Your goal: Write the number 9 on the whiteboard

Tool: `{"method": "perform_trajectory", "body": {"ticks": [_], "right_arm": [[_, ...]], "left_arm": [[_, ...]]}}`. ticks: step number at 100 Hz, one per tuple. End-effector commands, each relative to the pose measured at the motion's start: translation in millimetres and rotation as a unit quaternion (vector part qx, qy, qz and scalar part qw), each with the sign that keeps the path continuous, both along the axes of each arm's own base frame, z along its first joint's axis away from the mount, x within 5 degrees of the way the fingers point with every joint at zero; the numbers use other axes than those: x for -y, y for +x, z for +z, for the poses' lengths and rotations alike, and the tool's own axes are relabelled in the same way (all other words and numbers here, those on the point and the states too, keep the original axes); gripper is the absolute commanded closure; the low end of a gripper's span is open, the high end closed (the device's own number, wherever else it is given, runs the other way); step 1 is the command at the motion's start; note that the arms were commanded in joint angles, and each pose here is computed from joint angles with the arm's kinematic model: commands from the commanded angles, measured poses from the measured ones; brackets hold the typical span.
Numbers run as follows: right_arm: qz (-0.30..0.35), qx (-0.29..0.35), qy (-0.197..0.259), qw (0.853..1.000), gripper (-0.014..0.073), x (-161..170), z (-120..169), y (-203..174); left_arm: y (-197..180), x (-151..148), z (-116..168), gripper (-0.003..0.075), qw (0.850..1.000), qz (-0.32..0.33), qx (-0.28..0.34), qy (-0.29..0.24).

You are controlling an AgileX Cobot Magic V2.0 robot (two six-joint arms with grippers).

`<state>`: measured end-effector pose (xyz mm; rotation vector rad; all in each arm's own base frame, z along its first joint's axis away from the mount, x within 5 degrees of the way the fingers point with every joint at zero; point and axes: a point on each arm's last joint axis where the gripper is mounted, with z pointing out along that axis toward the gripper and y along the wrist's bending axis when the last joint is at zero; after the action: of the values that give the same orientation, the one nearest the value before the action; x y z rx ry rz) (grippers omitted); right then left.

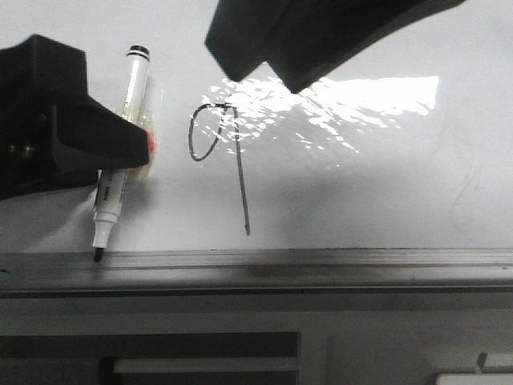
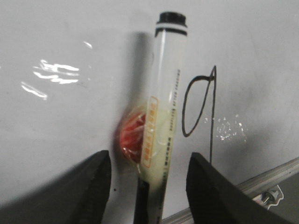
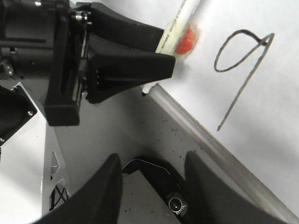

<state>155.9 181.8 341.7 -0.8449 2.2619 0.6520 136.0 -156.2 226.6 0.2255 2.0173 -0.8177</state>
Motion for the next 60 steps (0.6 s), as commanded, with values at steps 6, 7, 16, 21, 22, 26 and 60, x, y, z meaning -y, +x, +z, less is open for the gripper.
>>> {"method": "perform_trajectory", "body": {"ticks": [6,7,16,21,22,26,60], "right_arm": [[-0.014,0.086,0.058,0.995,0.0622,14,26,-8],[-0.015,0.087,0.058,0.994,0.0645,15,25,-9],[-0.025,0.126,0.094,0.987,0.0662,29,27,-19],[-0.031,0.149,0.111,0.982,0.0662,37,25,-25],[-0.033,0.153,0.113,0.981,0.0662,38,23,-26],[-0.037,0.171,0.127,0.976,0.0662,46,20,-32],[-0.066,0.306,0.224,0.923,0.0662,106,-47,-81]], "left_arm": [[-1,-7,28,0.0356,0.997,0.011,0.055,-0.054],[-2,-7,29,0.0356,0.997,0.008,0.056,-0.053],[-9,-13,41,0.0393,0.994,-0.013,0.091,-0.058],[-14,-17,48,0.0470,0.991,-0.022,0.113,-0.063],[-14,-17,48,0.0470,0.991,-0.024,0.115,-0.062],[-18,-21,53,0.0557,0.988,-0.031,0.136,-0.064],[-52,-65,34,0.0741,0.970,-0.037,0.222,-0.086]]}}
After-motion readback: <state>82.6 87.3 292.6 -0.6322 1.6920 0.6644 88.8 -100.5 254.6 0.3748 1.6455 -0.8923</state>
